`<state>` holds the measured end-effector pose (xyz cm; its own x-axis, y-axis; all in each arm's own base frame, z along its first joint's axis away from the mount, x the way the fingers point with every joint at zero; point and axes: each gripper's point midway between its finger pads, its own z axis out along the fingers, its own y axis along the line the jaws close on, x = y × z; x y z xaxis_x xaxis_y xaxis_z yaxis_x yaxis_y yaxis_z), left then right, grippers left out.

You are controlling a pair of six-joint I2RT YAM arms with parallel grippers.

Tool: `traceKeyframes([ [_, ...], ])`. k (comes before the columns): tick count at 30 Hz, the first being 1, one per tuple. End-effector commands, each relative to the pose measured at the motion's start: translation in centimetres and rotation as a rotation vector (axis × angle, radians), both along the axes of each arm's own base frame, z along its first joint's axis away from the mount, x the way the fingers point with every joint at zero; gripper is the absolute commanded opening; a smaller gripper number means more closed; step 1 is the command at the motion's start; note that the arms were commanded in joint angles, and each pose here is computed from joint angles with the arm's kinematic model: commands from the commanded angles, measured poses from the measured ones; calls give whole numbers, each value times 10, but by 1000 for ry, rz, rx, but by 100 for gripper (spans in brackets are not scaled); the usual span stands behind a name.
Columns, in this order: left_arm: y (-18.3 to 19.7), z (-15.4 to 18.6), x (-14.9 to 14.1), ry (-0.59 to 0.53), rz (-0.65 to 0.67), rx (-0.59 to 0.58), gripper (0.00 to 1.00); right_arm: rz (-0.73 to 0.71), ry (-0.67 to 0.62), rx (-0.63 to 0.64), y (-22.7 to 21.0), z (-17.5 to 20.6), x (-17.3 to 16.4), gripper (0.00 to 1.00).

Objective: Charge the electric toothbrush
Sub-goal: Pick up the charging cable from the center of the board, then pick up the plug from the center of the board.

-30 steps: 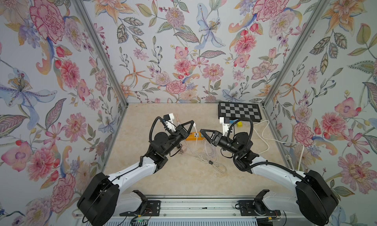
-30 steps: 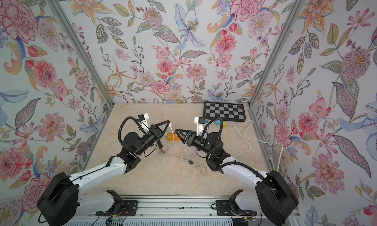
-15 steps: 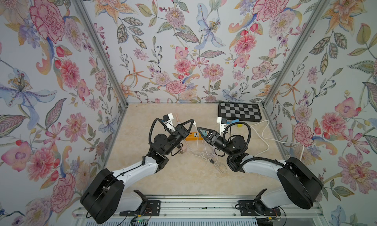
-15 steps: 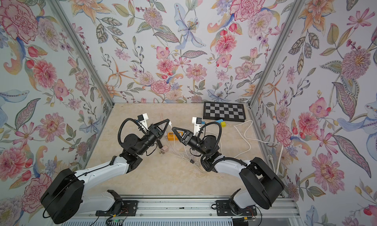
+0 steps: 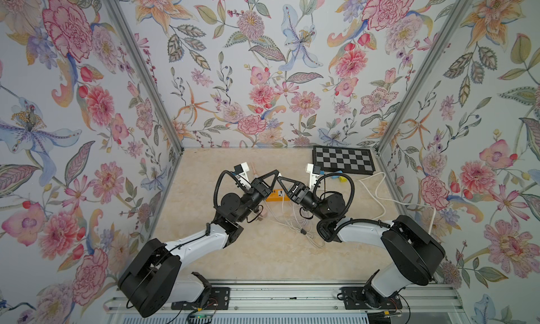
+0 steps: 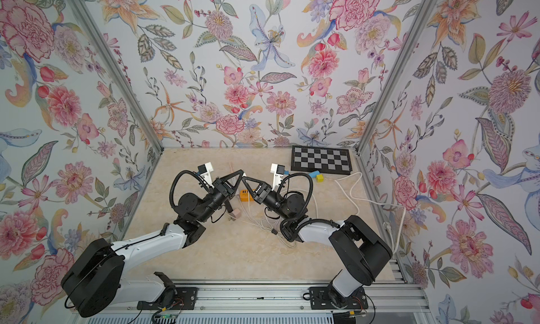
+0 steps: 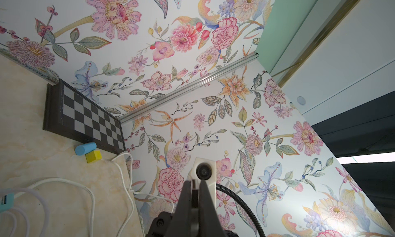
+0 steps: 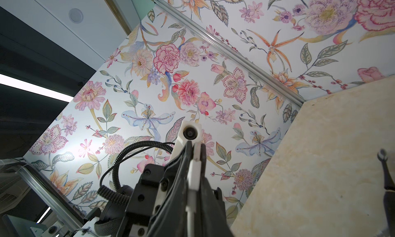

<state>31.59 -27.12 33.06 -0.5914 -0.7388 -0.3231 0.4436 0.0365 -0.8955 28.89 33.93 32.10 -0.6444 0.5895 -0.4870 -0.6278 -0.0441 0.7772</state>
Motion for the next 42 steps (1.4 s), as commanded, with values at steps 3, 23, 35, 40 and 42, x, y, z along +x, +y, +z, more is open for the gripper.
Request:
traceKeyframes([
  [3,4,5,-4,-16,7,-43,0,-17,-78,93,-5,26,-8,5],
  [23,115,-124,50,476,421,1178,75,10,-204,-592,-23,10,-53,0],
  [35,126,-233,78,719,288,1113,63,-27,-153,-636,-51,20,-74,1],
  [40,107,-247,69,708,190,1150,58,-167,-9,-731,-96,-12,-52,2],
  [42,91,-239,62,622,126,1221,58,-212,46,-773,-118,-25,-40,2],
])
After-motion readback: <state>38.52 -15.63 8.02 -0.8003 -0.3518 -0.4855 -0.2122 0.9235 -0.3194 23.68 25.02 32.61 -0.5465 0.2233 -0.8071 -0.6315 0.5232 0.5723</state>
